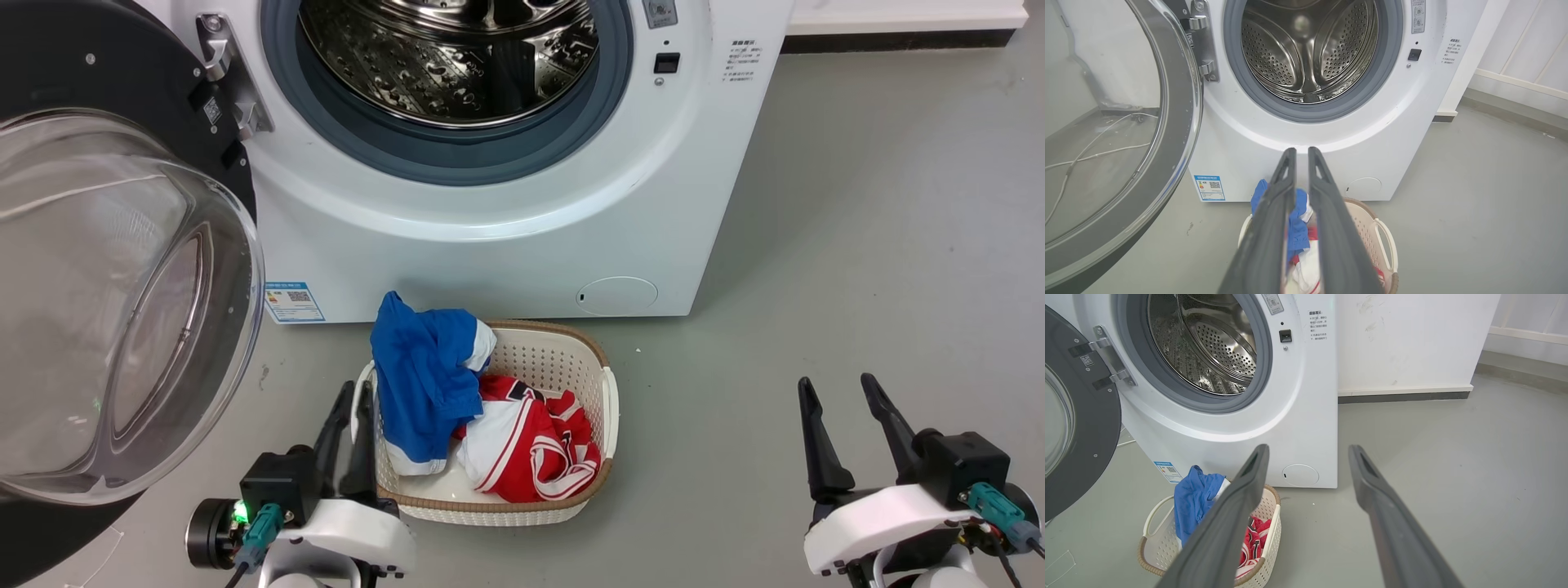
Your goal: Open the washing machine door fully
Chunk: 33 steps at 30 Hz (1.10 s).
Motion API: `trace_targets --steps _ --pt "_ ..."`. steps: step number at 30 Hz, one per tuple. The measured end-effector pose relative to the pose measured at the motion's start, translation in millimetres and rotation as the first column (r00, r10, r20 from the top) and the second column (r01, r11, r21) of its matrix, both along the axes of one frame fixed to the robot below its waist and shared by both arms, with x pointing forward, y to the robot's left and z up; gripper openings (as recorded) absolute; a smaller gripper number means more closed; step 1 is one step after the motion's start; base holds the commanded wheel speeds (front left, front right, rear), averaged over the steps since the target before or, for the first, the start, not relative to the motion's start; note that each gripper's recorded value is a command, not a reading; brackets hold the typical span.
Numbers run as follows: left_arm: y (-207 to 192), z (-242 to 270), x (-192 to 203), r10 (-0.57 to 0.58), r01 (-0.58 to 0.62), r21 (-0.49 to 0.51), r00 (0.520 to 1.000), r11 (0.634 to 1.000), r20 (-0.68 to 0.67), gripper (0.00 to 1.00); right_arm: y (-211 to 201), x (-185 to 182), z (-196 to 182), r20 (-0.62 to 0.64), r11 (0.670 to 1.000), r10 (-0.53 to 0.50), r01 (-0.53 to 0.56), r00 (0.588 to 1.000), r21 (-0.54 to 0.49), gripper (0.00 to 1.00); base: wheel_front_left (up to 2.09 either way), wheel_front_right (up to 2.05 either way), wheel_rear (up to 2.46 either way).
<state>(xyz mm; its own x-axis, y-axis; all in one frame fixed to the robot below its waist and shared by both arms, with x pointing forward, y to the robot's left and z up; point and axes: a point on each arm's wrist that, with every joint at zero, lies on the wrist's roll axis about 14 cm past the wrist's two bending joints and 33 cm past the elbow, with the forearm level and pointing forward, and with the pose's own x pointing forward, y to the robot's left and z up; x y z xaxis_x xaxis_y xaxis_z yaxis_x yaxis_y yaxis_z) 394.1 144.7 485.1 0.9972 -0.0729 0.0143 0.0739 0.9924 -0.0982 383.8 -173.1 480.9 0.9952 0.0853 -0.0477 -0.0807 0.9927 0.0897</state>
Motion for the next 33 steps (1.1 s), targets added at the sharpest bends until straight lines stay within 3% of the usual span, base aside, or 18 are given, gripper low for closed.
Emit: trace_targets --steps 28,29,33 --pt "-3.2 7.7 7.2 -0.023 0.023 -0.003 0.999 1.000 0.027 1.00 -0.9 0.1 1.7 0.011 1.000 -0.002 0.002 1.000 -0.009 1.00 0.00 0.00 0.00" --pt "-3.7 6.7 7.0 -0.026 0.026 -0.004 0.999 1.000 0.024 0.00 -1.0 0.0 0.7 0.009 1.000 -0.002 0.003 1.000 -0.008 0.00 0.00 0.00 0.00" --pt "-1.8 -11.9 -0.8 -0.021 0.021 -0.004 0.999 1.000 -0.036 0.00 -1.8 -8.3 -17.0 -0.049 1.000 -0.006 0.006 0.999 -0.005 0.00 0.00 0.00 0.00"
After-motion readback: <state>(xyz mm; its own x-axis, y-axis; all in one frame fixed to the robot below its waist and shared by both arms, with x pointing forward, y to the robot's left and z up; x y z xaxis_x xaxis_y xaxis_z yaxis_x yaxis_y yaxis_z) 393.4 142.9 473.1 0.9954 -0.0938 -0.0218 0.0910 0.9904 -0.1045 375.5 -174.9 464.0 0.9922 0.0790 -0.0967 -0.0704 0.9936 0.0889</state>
